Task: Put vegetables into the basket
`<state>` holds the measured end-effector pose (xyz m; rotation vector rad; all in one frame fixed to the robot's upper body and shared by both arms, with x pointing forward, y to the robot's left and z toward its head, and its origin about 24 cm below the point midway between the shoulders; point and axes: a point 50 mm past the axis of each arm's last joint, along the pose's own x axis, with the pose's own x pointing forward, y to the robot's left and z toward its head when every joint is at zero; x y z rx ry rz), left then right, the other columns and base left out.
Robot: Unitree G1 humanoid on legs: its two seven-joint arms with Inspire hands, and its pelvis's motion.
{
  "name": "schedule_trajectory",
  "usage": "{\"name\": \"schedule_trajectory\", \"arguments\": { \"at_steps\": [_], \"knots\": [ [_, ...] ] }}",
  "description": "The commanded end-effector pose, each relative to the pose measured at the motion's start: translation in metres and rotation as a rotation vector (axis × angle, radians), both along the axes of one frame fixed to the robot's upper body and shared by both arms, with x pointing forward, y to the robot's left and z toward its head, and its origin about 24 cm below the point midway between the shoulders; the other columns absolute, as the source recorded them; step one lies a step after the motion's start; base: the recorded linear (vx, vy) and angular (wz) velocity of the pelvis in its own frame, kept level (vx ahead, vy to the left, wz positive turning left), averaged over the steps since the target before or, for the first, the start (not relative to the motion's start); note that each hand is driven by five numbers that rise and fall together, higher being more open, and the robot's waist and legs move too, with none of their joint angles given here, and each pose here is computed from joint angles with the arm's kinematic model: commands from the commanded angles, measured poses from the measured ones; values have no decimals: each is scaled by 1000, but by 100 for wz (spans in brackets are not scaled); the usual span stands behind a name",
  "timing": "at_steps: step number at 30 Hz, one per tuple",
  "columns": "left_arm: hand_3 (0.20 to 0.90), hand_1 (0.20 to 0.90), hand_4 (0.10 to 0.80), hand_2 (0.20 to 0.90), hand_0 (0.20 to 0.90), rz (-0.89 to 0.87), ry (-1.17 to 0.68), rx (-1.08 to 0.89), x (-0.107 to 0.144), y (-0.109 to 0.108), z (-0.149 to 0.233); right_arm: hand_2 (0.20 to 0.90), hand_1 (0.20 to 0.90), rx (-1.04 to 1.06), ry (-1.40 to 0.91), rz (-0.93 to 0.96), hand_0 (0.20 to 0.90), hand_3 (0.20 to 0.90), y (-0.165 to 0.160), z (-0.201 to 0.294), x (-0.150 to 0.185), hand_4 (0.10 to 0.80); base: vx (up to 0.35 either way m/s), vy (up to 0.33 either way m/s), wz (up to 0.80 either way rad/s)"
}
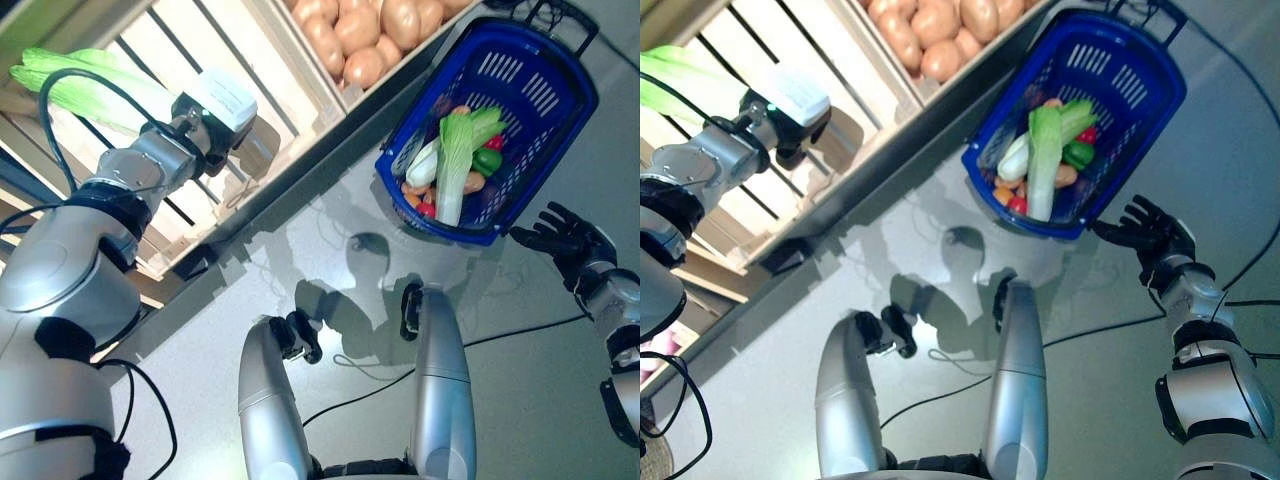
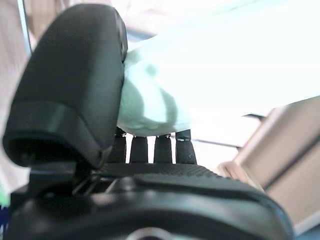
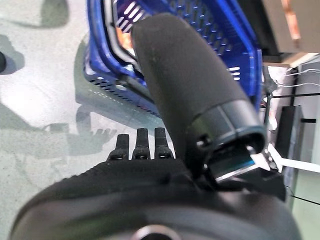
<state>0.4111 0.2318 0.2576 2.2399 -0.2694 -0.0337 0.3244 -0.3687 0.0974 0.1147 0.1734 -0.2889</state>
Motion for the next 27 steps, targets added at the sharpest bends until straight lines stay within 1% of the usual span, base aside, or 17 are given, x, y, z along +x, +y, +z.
{"name": "schedule_trajectory", "arguments": {
  "at_steps": [1,3,4,6,10,11,12,13,15,17,18,19,21,23,25,26,27],
  "knots": [
    [300,300,400,300,300,48,-276,-122,-22,42,70,900,900,7,-136,4,900,900,-4,16,1,800,39,-13,-2],
    [300,300,400,300,300,1,-276,-181,-23,41,64,900,900,2,-117,29,900,900,1,9,0,800,81,-18,0],
    [300,300,400,300,300,-30,-284,-306,-24,41,60,900,900,-5,-95,56,900,900,7,0,0,800,102,-23,9],
    [300,300,400,300,300,-81,-282,-438,-24,39,54,900,900,-5,-75,90,900,900,16,-10,0,800,90,-19,14],
    [300,300,400,300,300,-190,-226,-630,-25,28,33,900,900,15,-57,184,900,900,43,-31,2,800,91,-15,7],
    [300,300,400,300,300,-192,-223,-637,-25,28,32,900,900,15,-55,186,900,900,44,-32,2,800,94,-14,1],
    [300,300,400,300,300,-213,-211,-699,-25,26,28,900,900,24,-53,201,900,900,50,-35,2,800,112,-7,2],
    [300,300,400,300,300,-248,-177,-779,-25,21,18,900,900,37,-48,233,900,900,61,-41,3,800,144,-9,3],
    [300,300,400,300,300,-276,-146,-857,-26,15,6,900,900,53,-33,251,900,900,72,-46,5,800,148,-17,4],
    [300,300,400,300,300,-304,-118,-977,-27,8,-10,900,900,87,-30,292,900,900,89,-52,6,800,144,-29,4],
    [300,300,400,300,300,-302,-108,-994,-27,7,-14,900,900,89,-26,300,900,900,92,-54,5,800,127,-30,-1],
    [300,300,400,300,300,-321,-91,-1105,-30,4,-25,900,900,110,-26,343,900,900,104,-57,4,800,177,-19,-8],
    [300,300,400,300,300,-327,-44,-1229,-33,0,-44,900,900,144,-13,394,900,900,119,-67,-1,800,209,-27,-9],
    [300,300,400,300,300,-339,35,-1438,-41,-5,-72,900,900,208,-6,469,900,900,138,-74,-7,800,267,-32,-2],
    [300,300,400,300,300,-347,74,-1580,-46,-7,-87,900,900,232,-3,517,900,900,151,-74,-8,800,150,-19,-3],
    [300,300,400,300,300,-348,80,-1601,-47,-8,-89,900,900,238,4,523,900,900,153,-74,-8,800,90,-9,-4],
    [300,300,400,300,300,-358,93,-1674,-48,-10,-93,900,900,255,16,540,900,900,158,-75,-9,800,62,-10,-6]
  ]
}}
